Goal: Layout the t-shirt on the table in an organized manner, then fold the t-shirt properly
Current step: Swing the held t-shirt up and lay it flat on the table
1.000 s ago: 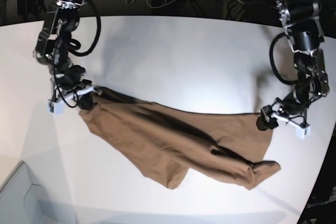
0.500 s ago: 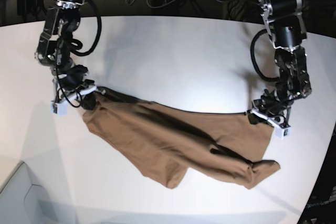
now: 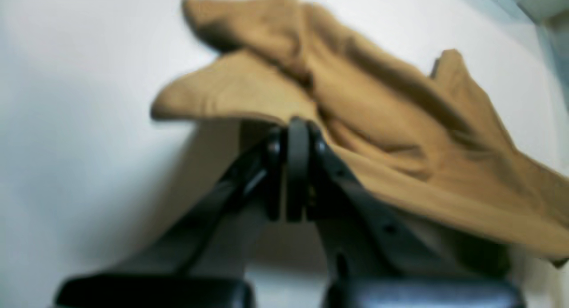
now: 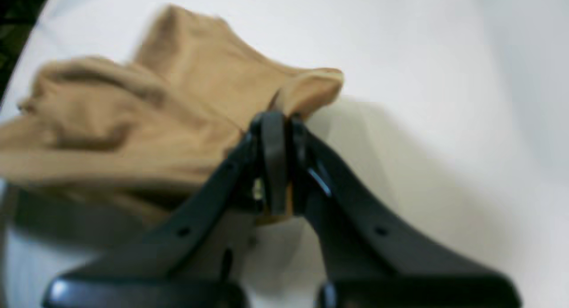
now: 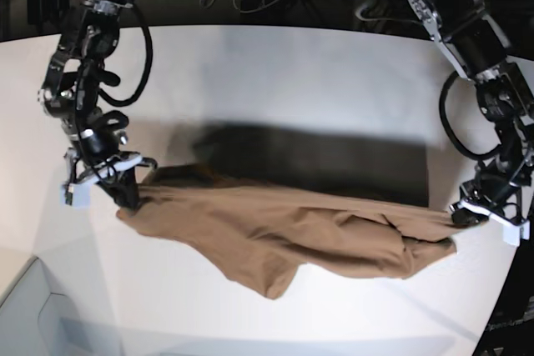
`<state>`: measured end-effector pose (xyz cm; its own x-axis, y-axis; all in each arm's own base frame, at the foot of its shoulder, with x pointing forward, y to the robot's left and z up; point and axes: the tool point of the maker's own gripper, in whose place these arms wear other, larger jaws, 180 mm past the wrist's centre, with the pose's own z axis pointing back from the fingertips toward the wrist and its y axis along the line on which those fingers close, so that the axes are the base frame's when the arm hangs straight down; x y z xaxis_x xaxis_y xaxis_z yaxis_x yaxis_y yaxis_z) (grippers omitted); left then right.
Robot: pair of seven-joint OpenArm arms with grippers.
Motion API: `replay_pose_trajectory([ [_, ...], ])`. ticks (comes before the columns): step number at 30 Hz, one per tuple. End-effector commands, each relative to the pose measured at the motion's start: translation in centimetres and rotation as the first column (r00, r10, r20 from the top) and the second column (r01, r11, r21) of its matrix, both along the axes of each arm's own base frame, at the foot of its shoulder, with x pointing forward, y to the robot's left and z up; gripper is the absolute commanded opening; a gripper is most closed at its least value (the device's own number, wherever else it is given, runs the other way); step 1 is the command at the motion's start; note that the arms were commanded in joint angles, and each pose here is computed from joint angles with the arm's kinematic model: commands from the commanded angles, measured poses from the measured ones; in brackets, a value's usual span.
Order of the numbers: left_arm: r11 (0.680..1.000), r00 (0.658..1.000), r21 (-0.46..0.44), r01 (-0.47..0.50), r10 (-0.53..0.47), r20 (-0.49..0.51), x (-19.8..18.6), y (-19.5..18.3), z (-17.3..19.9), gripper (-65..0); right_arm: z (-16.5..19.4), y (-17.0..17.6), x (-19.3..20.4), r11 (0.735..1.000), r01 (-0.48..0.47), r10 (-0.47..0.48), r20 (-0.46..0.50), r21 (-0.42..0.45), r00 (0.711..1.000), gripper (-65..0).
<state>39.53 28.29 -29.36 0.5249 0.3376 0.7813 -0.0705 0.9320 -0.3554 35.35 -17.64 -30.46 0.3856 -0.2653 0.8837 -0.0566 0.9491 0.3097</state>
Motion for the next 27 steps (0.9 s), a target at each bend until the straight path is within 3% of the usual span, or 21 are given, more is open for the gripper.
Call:
replay_pose_trajectory([
  [1, 1.0, 0.995, 0.027, -0.004, 0.002, 0.098, 1.0, 0.5, 3.5, -64.6, 2.3, 0.0, 0.5, 1.0, -0.003, 0.004, 0.068, -0.008, 0.998, -65.0],
  [13, 0.997, 0.931, 0.073, 0.015, -0.04, 0.363, 3.8, -0.6, 14.8, -64.7, 12.1, 1.5, 1.7, 0.991, -0.045, 0.078, 0.269, -0.125, 0.96, -65.0],
  [18, 0.991, 0.893, 0.081, 0.103, -0.128, 0.431, 7.9, -3.6, 19.7, -64.7, 14.3, 0.9, 6.1, 0.993, -0.051, 0.081, 0.296, -0.106, 0.952, -65.0],
  [24, 0.977, 0.886, 0.151, 0.147, -0.198, 0.42, 12.7, -6.7, 22.3, -64.7, 19.1, -2.1, 11.6, 0.993, -0.023, 0.062, 0.352, -0.116, 0.934, -65.0],
  [27, 0.974, 0.85, 0.131, 0.185, -0.226, 0.476, 15.1, -9.3, 24.3, -64.7, 22.4, -3.7, 14.5, 0.996, -0.011, 0.046, 0.38, -0.094, 0.924, -65.0],
])
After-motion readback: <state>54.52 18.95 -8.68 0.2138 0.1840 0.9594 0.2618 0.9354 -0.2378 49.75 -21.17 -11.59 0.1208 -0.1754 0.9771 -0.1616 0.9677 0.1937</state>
